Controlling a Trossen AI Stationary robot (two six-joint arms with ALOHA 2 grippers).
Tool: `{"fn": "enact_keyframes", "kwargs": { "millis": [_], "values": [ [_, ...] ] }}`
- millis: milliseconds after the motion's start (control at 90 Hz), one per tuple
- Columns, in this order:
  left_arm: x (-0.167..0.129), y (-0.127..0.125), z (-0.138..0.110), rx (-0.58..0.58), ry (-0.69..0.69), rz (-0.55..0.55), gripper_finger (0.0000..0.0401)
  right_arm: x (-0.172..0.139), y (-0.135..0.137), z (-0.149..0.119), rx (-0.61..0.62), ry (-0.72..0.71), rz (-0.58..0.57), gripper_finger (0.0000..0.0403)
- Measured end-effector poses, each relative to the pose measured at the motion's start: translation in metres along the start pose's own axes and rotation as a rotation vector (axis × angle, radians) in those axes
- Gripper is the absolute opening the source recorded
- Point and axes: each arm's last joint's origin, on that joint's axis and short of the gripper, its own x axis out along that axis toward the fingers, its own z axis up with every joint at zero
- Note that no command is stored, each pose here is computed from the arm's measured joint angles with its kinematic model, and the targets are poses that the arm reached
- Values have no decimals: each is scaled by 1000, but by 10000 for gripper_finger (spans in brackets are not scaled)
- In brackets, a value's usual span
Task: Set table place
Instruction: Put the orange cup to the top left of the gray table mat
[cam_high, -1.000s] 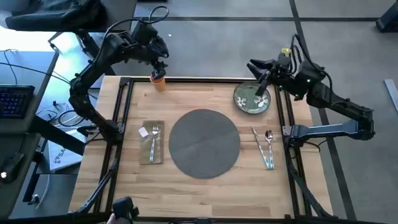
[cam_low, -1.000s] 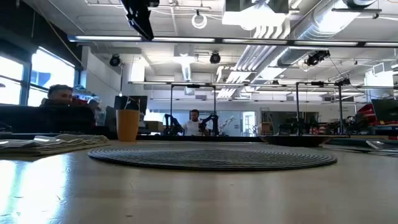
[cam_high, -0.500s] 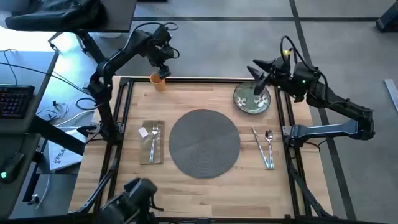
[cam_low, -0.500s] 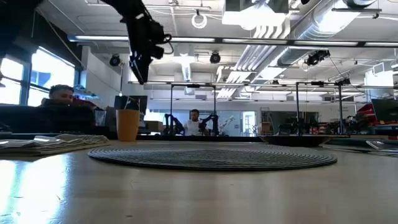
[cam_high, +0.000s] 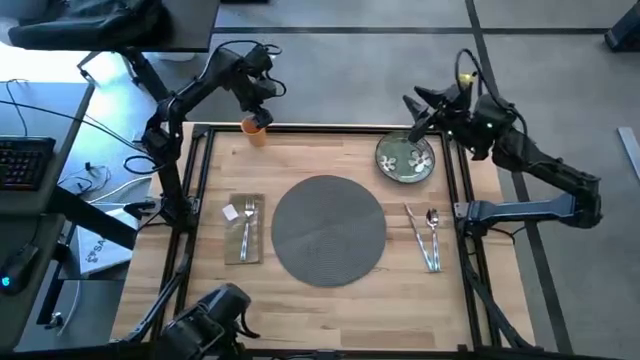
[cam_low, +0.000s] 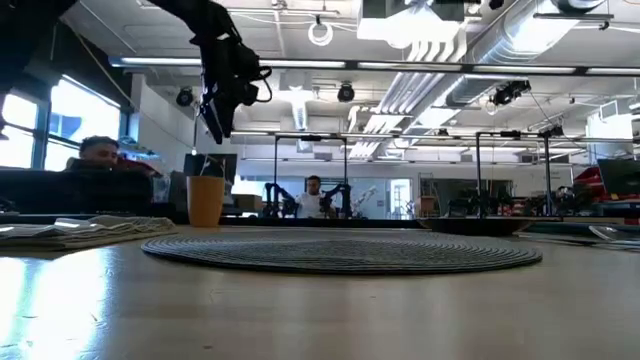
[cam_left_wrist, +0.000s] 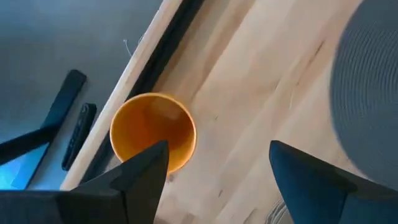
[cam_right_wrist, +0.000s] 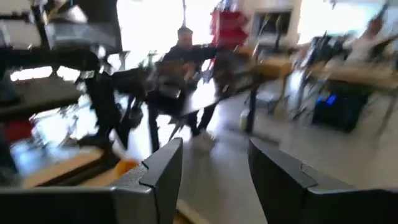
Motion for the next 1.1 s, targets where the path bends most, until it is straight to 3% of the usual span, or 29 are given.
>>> {"fn": "enact_keyframes", "kwargs": {
  "millis": [133, 389, 578, 789, 1100],
  "values": [
    [0, 0, -1, 1, 10, 21, 259, 23, -5, -18, 57, 174, 144, 161],
    [1, 0, 0, 27, 13, 18, 259, 69, 0, -18, 18, 223, 318, 161],
    [24, 6, 3, 23, 111, 13, 259, 76, 3, 9, -76, 156, 334, 161],
    [47, 9, -1, 33, 189, 30, 259, 64, -2, 42, -111, 51, 302, 161],
    [69, 10, -2, 45, 164, 37, 259, 55, -8, 61, -141, 16, 254, 161]
  ]
}}
